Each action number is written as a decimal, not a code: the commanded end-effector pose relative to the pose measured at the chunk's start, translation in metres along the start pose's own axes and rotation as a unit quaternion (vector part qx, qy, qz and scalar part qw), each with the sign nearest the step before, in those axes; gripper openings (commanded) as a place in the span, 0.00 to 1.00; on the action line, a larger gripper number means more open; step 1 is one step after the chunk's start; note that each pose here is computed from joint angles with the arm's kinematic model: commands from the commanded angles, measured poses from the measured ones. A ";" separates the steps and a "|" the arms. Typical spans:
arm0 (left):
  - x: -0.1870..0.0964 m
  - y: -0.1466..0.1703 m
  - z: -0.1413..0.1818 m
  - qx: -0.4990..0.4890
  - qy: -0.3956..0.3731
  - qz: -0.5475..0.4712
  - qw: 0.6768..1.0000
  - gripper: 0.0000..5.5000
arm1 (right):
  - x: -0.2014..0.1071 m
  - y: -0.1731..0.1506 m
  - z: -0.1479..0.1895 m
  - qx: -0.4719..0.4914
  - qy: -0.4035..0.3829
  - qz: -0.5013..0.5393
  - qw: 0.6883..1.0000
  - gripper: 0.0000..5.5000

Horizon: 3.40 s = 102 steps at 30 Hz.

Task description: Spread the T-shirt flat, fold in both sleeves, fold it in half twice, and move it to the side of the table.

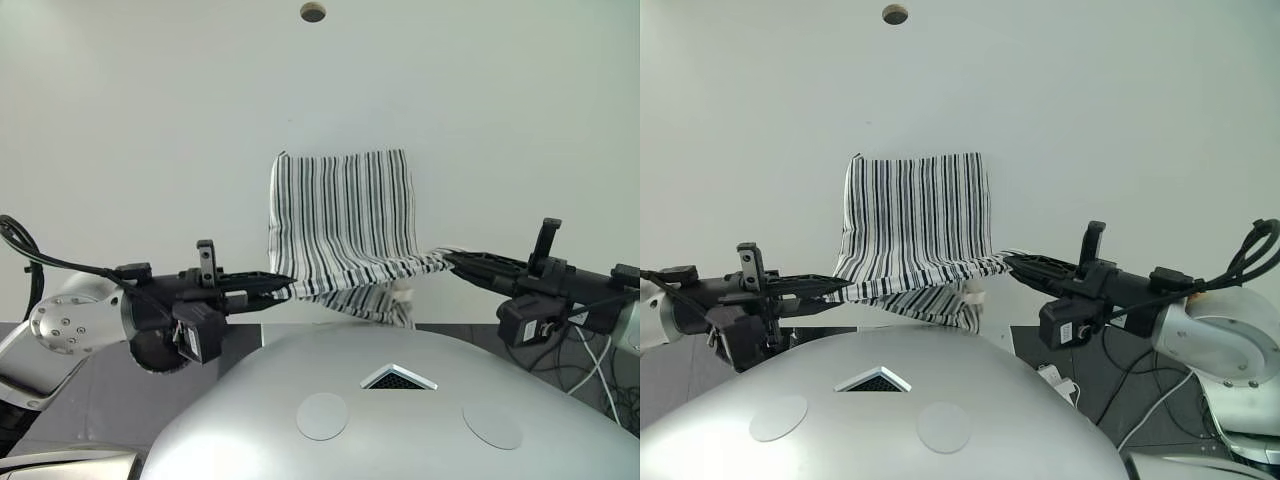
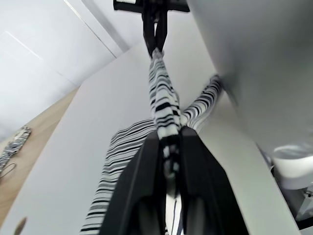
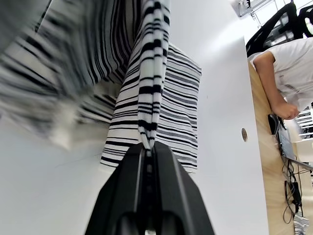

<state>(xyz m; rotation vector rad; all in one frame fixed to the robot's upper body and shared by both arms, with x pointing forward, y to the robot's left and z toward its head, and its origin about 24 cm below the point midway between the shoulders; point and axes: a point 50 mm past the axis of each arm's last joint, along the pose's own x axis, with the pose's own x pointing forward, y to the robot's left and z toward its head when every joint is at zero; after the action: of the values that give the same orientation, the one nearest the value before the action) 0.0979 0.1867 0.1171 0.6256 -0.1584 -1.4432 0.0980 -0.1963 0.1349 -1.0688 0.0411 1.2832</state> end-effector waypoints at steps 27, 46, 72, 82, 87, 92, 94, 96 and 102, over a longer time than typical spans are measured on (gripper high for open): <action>0.052 0.074 -0.170 0.072 0.278 0.163 0.944 0.03 | 0.138 -0.106 -0.093 -0.032 0.057 -0.039 0.997 0.00; 0.053 0.091 -0.150 -0.060 0.177 0.356 0.916 0.48 | 0.110 -0.123 -0.086 0.103 0.011 -0.265 0.959 0.22; 0.047 0.105 -0.093 -0.008 0.104 0.428 0.898 0.48 | 0.162 -0.055 -0.099 0.041 0.050 0.022 0.998 0.22; 0.076 0.038 -0.101 0.036 0.134 0.253 0.958 0.48 | 0.165 -0.063 -0.132 0.083 0.085 -0.027 0.993 0.22; 0.076 0.008 -0.131 0.042 0.190 0.174 0.965 0.48 | 0.170 -0.061 -0.134 0.079 0.082 -0.022 0.993 0.22; 0.068 0.018 -0.148 0.038 0.208 0.207 0.955 0.48 | 0.173 -0.057 -0.144 0.071 0.103 0.003 0.992 0.22; 0.073 0.021 -0.132 0.042 0.157 0.223 0.961 0.48 | 0.167 -0.053 -0.164 0.081 0.150 0.027 0.985 0.22; 0.074 0.026 -0.114 0.041 0.110 0.251 0.961 0.48 | 0.144 -0.050 -0.198 0.112 0.241 0.045 0.963 0.22; 0.053 0.047 -0.063 -0.030 -0.016 0.363 0.931 0.48 | 0.016 -0.021 -0.266 0.335 0.456 -0.078 0.821 0.22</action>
<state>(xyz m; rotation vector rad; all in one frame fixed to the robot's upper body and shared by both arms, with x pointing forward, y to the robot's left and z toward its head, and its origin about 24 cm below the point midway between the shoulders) 0.1780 0.1442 0.0436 0.5638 -0.2849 -0.8160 0.3368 -0.2288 0.0326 -1.0692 0.4085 0.7774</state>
